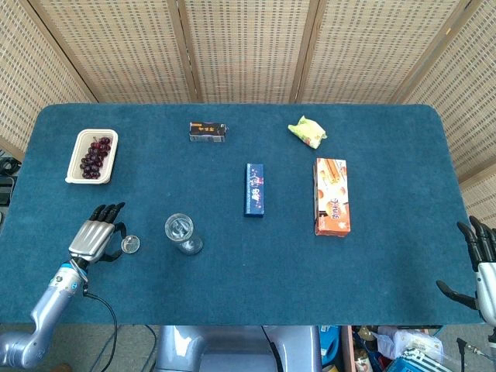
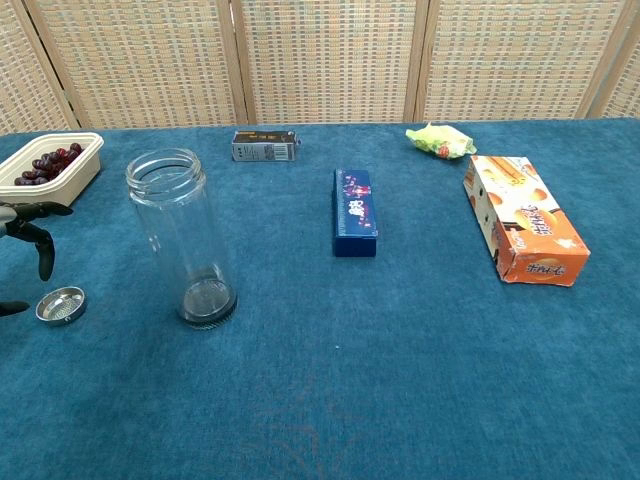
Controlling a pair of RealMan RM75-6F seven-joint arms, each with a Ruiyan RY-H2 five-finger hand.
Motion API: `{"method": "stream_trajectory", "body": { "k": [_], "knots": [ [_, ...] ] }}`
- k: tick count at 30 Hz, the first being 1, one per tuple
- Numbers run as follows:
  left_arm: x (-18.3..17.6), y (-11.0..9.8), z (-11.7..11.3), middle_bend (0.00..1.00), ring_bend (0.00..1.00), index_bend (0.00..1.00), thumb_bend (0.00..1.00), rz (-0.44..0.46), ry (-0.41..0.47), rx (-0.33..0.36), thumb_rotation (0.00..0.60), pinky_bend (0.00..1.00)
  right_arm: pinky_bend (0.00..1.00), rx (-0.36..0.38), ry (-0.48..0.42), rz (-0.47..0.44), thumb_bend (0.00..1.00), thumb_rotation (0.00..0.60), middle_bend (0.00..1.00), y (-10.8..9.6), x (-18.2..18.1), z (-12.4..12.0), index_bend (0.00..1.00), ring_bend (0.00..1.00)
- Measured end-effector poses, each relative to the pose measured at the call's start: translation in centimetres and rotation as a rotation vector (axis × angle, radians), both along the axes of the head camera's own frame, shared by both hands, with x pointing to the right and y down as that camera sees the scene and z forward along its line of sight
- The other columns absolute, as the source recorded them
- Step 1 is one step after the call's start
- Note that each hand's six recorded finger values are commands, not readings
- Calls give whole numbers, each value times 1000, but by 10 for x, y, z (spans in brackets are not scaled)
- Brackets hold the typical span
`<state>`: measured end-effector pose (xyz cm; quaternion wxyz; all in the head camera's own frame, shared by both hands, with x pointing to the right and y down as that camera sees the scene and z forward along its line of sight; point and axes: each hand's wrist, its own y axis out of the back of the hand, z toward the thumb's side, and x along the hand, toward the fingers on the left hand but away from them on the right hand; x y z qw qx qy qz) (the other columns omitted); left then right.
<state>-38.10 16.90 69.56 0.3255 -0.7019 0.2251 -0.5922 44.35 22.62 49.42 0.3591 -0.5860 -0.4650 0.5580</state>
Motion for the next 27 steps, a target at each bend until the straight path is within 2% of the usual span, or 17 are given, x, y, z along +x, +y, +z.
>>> {"method": "stream_trajectory", "body": {
  "k": [9,27],
  "knots": [
    [5,1,8,0,0,489,376,2,-14,-16,600,0,0,-6,-6,0,0,600,0,0,1,1,0,0],
    [6,0,14,0,0,517,408,-8,-16,-26,600,0,0,-14,-15,2,0,600,0,0,1,2,0,0]
  ]
}}
